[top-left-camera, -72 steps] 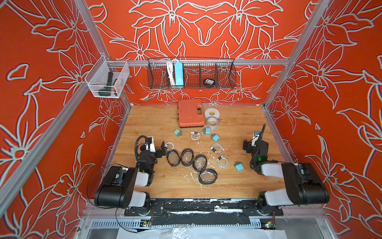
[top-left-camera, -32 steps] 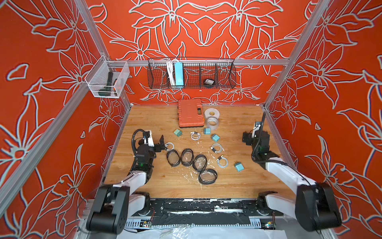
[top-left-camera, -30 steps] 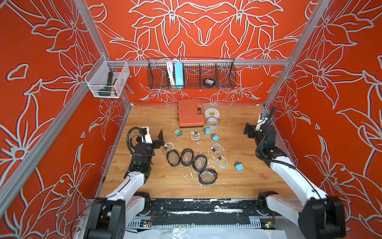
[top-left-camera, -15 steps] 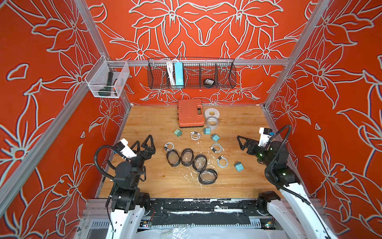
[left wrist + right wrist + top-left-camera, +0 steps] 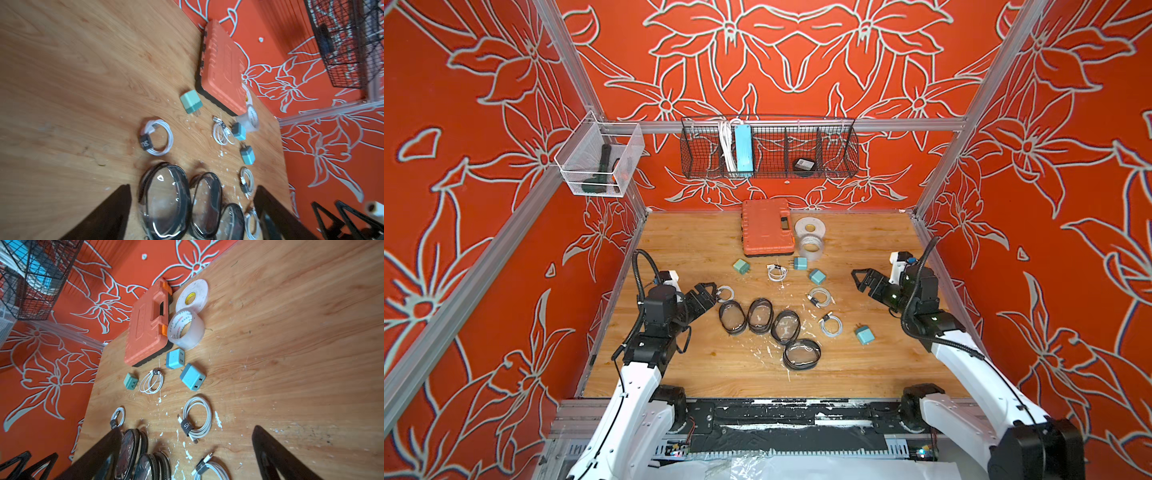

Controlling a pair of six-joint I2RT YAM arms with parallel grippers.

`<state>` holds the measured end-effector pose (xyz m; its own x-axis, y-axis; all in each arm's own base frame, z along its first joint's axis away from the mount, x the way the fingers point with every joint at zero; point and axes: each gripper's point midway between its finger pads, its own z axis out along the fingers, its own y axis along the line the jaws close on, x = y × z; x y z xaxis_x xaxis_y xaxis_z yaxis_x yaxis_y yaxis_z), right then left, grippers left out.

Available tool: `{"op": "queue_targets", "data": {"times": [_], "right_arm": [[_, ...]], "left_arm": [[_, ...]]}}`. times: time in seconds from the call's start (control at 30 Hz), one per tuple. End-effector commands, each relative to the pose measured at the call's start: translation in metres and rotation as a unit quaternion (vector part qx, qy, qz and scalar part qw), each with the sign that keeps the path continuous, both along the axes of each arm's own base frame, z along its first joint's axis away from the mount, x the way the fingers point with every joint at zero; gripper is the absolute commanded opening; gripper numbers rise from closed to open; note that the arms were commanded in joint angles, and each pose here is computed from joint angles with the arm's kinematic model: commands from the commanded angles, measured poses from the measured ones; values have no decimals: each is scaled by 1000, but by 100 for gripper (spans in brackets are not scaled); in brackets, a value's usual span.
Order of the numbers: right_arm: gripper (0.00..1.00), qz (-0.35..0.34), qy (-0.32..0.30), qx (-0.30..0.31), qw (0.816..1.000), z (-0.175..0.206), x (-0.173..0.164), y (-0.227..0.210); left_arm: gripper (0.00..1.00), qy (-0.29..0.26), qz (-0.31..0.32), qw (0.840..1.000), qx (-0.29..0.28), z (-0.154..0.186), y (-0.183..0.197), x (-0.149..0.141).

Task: Pack away charging kits
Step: Pick up the storage bag at the center of the board.

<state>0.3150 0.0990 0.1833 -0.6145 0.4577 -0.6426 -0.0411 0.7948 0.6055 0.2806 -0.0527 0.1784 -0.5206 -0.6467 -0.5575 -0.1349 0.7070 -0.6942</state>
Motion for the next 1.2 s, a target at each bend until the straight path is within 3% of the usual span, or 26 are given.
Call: {"op": "queue_targets", "data": {"times": [0.0,0.03,0.07,0.17,0.23,0.3,0.4,0.57,0.7,0.93,1.03,1.17], "right_arm": [[98,-4,1,-40,999,6,3,-8],[98,-1,12,-39,999,1,3,-7],[98,5,18,-37,999,-5,4,-4],[98,-7,50,-47,998,-22,3,-9],[97,-17,66,-63,996,-31,-2,-15],[88,-38,79,-81,993,-42,-7,-26],[83,-73,102,-103,987,-53,-19,-42],[83,-103,105,-94,985,-48,-35,-54],[84,-130,99,-104,981,-38,-47,-68],[87,-127,81,-94,984,-34,-49,-71],[87,-105,81,-88,987,-33,-45,-64],[86,-101,86,-91,987,-36,-42,-63]], "left_arm": [[78,-64,-75,995,-35,27,-26,5],[92,-62,-97,993,-36,23,-33,4],[98,-48,-113,991,-43,16,-38,2],[98,-35,-151,986,-61,6,-55,-3],[98,-26,-144,989,-33,3,-64,-6],[98,-29,-147,989,4,4,-80,-12],[98,-52,-208,976,39,11,-123,-30],[90,-68,-283,946,146,0,-184,-58],[83,-66,-350,904,238,-30,-227,-84],[78,-50,-365,848,380,-86,-258,-113],[72,-36,-367,825,429,-103,-269,-116],[72,-29,-358,801,479,-120,-281,-114]]}}
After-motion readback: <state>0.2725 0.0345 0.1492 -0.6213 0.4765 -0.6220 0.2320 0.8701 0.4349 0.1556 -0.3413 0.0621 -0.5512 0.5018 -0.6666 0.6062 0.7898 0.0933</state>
